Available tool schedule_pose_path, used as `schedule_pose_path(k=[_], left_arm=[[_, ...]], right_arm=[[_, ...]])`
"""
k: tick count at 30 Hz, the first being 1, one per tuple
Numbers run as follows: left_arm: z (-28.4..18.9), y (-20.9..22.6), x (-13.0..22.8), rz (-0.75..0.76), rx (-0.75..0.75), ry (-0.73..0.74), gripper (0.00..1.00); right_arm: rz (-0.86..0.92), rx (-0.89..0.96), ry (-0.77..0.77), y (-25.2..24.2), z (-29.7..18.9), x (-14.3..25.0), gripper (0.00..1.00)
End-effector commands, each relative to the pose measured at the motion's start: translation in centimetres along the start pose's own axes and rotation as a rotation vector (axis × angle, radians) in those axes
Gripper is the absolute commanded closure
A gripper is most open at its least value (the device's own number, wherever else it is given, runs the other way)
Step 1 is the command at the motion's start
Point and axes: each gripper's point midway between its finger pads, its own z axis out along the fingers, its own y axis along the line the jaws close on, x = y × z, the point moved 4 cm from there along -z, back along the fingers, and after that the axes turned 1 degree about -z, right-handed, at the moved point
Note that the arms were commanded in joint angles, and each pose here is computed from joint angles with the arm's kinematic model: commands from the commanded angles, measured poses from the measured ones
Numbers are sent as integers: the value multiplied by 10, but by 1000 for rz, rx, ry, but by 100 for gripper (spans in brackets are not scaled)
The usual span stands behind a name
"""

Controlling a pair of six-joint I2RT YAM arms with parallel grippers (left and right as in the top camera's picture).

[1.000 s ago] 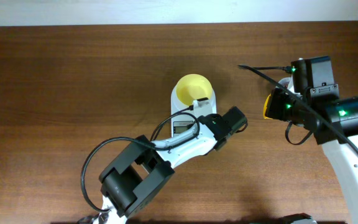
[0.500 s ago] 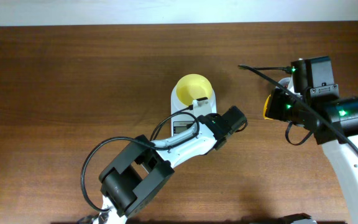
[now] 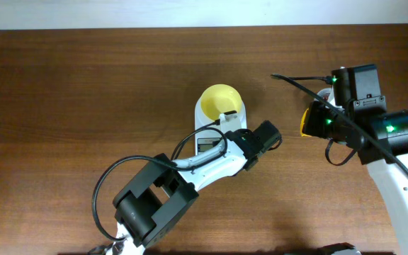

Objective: Scoop item into bowl and weigh 50g on scale

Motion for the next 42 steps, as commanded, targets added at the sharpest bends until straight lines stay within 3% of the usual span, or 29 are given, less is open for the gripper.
schedule_pose_path(k=[1,16,27,34,36,37,39,40,42], left_arm=[[26,12,27,31,-58,100,100],[18,12,23,36,-61,105,100],[-73,26,-29,-47,75,42,100],[-145,82,-77,-72,146,-32,100],[-156,101,-85,28,139,-47,98],[-161,104,-88,135,154,-59,88],[-166,106,-89,341,162,-81,36],[-166,103,-85,485,192,-65,4],[-167,100,-77,628,234,-34,1]], right_arm=[[-9,-2,-32,1,-9,-4,96],[-9,-4,-28,1,-9,-4,96],[-9,-4,-28,1,-9,-4,96],[-10,-3,-29,1,-9,-4,96],[-10,0,-31,1,-9,-4,96],[-13,0,-31,1,-9,-4,96],[-13,3,-32,0,-9,-4,96],[-13,2,-32,0,-9,-4,96],[-13,2,-32,0,-9,-4,96]])
